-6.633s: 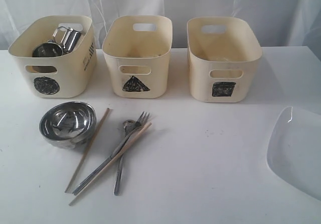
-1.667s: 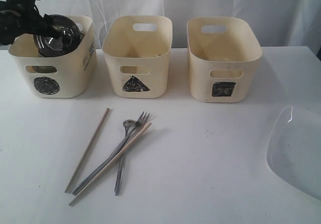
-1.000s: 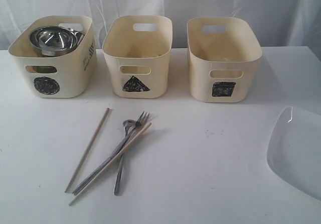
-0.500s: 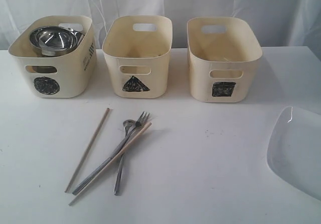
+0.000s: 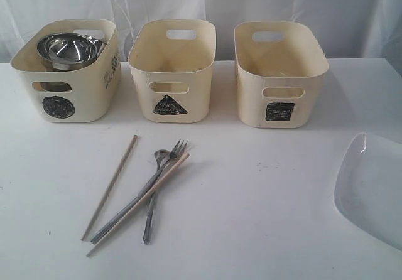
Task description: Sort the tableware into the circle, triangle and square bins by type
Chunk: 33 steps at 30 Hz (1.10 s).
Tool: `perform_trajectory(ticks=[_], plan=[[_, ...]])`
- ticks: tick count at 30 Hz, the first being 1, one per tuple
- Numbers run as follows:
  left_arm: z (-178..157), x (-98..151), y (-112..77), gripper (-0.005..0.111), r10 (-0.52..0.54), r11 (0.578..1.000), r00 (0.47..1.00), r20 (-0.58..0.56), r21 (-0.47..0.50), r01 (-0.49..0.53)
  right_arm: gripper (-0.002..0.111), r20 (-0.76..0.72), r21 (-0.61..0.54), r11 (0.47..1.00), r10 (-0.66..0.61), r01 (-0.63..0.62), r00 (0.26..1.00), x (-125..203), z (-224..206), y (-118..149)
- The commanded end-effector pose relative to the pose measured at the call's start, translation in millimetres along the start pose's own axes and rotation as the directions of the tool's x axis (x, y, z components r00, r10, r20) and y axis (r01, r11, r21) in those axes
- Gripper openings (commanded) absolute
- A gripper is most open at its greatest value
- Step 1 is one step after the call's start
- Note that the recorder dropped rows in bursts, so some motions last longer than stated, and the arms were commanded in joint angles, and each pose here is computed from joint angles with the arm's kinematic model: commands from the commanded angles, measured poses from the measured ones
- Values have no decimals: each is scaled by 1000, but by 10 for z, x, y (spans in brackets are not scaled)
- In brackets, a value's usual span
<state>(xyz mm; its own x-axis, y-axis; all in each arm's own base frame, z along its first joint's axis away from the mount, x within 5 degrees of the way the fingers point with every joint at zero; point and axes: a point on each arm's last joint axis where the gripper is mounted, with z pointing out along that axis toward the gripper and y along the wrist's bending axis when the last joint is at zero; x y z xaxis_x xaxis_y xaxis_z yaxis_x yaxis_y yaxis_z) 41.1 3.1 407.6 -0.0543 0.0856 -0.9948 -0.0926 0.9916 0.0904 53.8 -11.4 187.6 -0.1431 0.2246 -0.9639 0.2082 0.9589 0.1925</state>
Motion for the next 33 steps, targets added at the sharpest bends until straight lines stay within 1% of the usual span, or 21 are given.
perform_trajectory(ticks=[1,4,7,11,13,15,17,19,22,24,25,26,28,33], plan=[[-55,441,-51,0,-98,995,994,-47,8,99,0,8,-9,1000,-7,7,1000,-16,-1,7],[24,760,-107,0,-164,985,978,-127,30,169,0,8,-9,1000,-7,7,1000,-16,-1,7],[140,1114,-179,0,-220,970,945,-240,52,239,0,8,-9,1000,-7,7,1000,-16,-1,7],[230,1523,-235,0,-241,960,901,-362,45,275,0,8,-9,1000,-7,7,1000,-16,-1,7],[261,1682,-245,0,-250,958,887,-389,32,284,0,8,-9,1000,-7,7,1000,-16,-1,7],[277,1746,-247,0,-253,958,885,-391,27,285,0,8,-9,1000,-7,7,1000,-16,-1,7],[275,1752,-248,0,-245,960,885,-397,29,279,0,8,-9,1000,-7,7,1000,-16,-1,7],[282,1735,-243,0,-210,969,903,-375,44,243,0,8,-9,1000,-7,7,1000,-16,-1,7],[289,1719,-236,0,-197,973,914,-355,46,228,0,8,-9,1000,-7,7,1000,-16,-1,7],[287,1728,-228,0,-130,985,924,-360,60,162,0,8,-9,1000,-7,7,1000,-16,-1,7],[278,1751,-225,0,-84,990,920,-382,71,120,0,8,-9,1000,-7,7,1000,-16,-1,7],[259,1795,-230,0,-44,992,903,-427,86,90,0,8,-9,1000,-7,7,1000,-16,-1,7],[209,1915,-249,0,-25,990,845,-534,101,94,0,8,-9,1000,-7,7,1000,-16,-1,7],[231,1960,-249,0,-30,991,854,-520,95,93,0,8,-9,1000,-7,7,1000,-16,-1,7]])
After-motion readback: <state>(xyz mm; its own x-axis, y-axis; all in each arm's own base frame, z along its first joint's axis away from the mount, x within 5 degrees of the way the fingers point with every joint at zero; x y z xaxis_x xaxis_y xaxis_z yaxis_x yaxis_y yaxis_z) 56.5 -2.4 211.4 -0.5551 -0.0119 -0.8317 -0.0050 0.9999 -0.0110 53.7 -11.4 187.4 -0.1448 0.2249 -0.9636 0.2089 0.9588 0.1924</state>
